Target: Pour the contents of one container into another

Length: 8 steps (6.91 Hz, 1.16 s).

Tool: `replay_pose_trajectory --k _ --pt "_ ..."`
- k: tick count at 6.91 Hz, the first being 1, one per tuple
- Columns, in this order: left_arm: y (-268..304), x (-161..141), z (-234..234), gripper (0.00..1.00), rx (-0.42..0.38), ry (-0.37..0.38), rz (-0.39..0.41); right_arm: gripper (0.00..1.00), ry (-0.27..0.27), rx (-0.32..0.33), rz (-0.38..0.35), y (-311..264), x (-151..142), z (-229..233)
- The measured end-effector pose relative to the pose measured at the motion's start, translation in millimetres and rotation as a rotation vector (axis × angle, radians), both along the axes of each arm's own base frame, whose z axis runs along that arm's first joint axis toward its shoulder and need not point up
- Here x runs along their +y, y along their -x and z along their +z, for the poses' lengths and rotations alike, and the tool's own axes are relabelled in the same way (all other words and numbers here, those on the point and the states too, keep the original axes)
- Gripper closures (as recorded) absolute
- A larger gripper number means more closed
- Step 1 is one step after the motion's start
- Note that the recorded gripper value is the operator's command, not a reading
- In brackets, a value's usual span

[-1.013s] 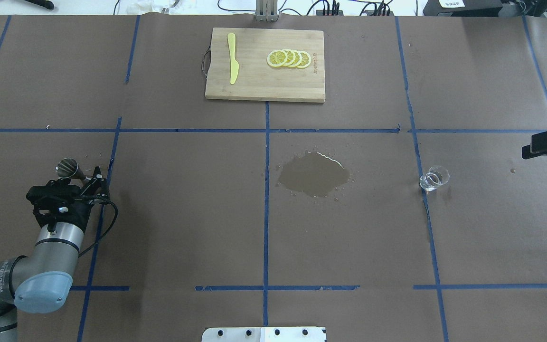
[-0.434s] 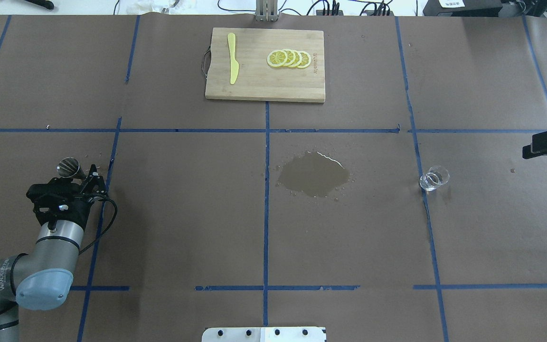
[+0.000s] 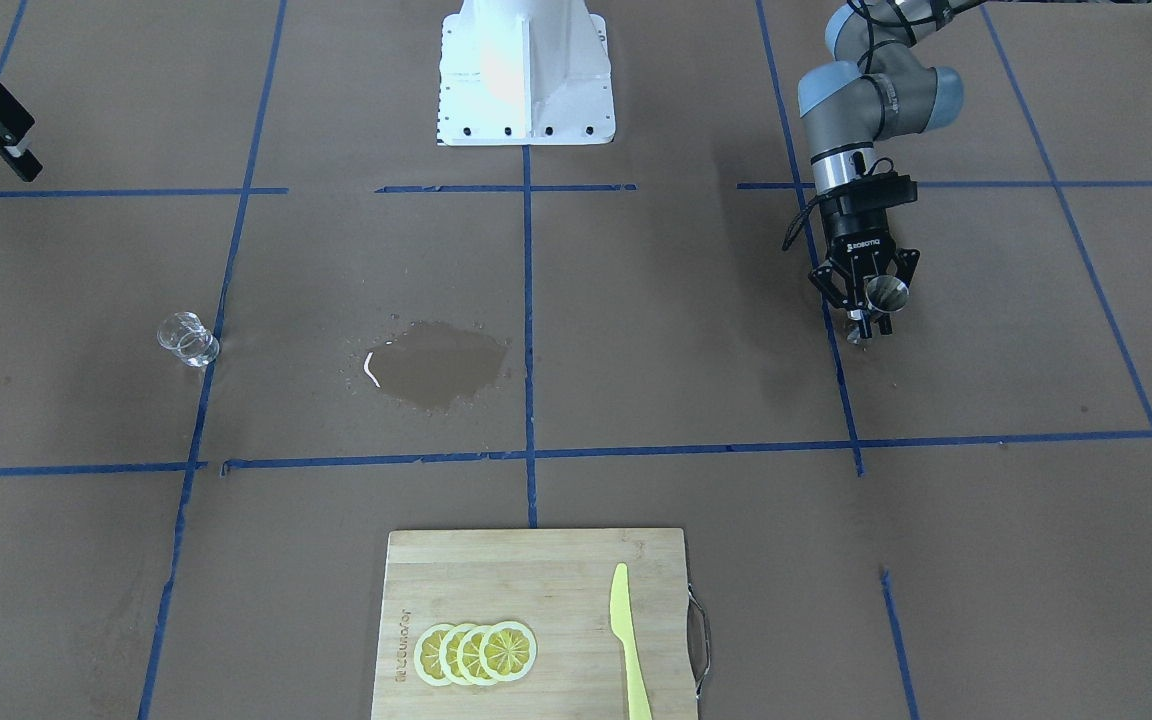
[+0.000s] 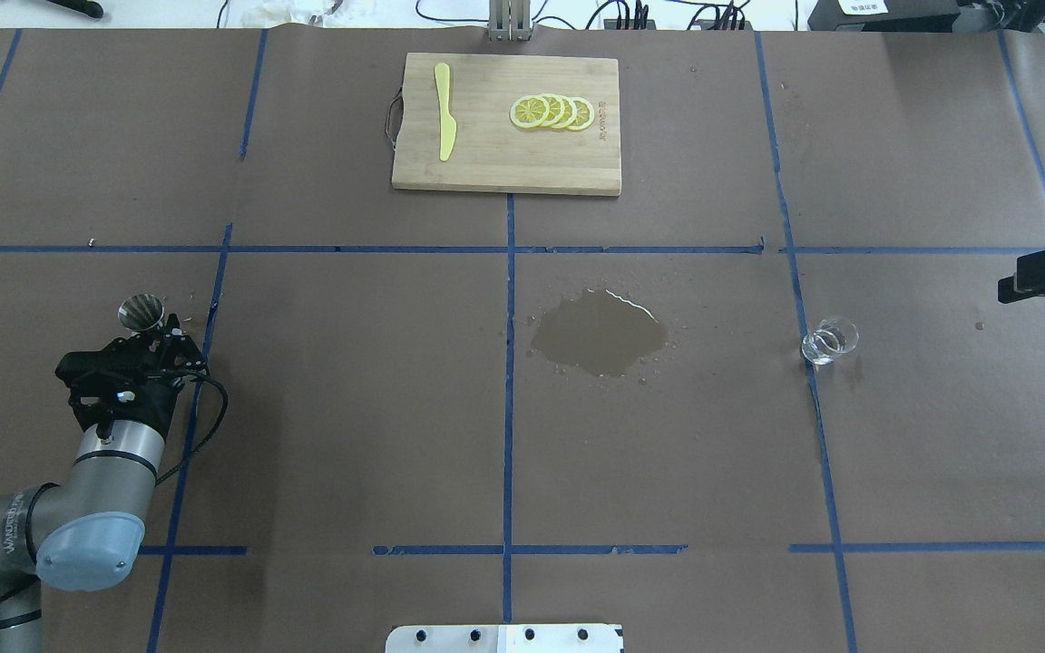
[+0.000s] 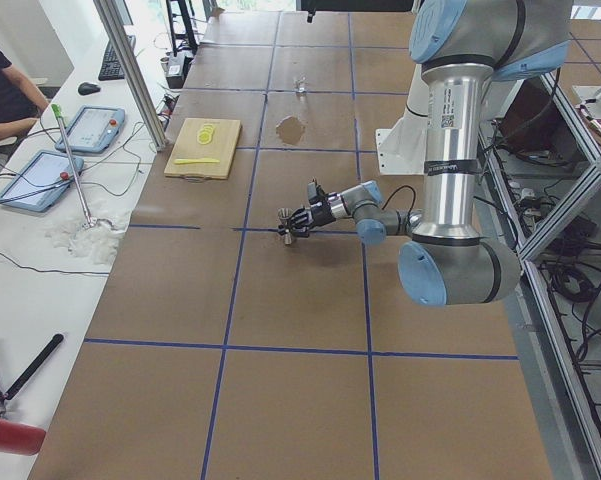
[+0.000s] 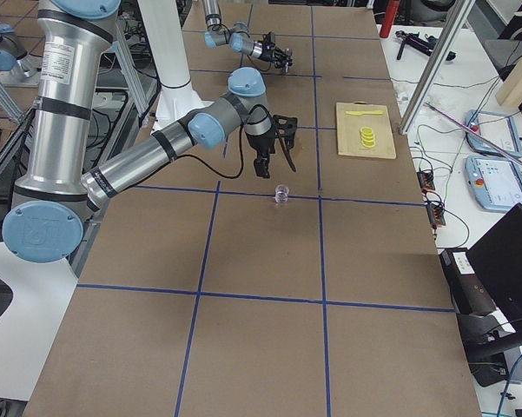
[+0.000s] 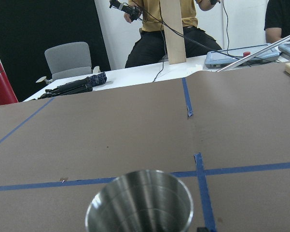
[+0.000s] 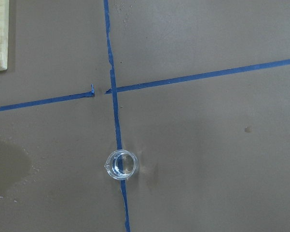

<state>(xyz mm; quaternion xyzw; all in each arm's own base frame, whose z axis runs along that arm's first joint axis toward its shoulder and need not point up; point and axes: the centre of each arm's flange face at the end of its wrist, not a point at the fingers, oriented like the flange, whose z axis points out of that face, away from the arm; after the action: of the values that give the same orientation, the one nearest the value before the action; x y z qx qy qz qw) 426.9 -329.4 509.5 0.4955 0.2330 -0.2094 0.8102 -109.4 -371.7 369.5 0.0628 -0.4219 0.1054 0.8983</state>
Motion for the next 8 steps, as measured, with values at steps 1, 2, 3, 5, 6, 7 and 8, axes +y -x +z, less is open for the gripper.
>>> replay_pose_trajectory --k 1,2,3,5,6,7,8 --pt "2 -1 -7 1.00 0.029 -0.007 -0.003 0.00 -0.001 -0.001 0.001 0 0 -1" --pt "6 -3 -18 1.00 0.066 -0.017 -0.006 0.00 -0.003 -0.001 0.001 -1 1 -1" --pt "13 -7 -36 1.00 0.097 -0.032 -0.010 0.00 -0.011 0.003 0.005 -1 1 -3" --pt "27 -20 -82 1.00 0.136 -0.072 -0.022 0.00 -0.065 0.040 0.010 5 8 -13" --pt "28 -26 -99 1.00 0.155 -0.082 -0.021 0.00 -0.096 0.068 0.010 17 15 -19" --pt "28 -30 -115 1.00 0.171 -0.087 -0.007 0.00 -0.127 0.089 0.022 33 21 -23" --pt "30 -32 -131 1.00 0.184 -0.089 0.021 0.00 -0.162 0.095 0.036 48 26 -26"
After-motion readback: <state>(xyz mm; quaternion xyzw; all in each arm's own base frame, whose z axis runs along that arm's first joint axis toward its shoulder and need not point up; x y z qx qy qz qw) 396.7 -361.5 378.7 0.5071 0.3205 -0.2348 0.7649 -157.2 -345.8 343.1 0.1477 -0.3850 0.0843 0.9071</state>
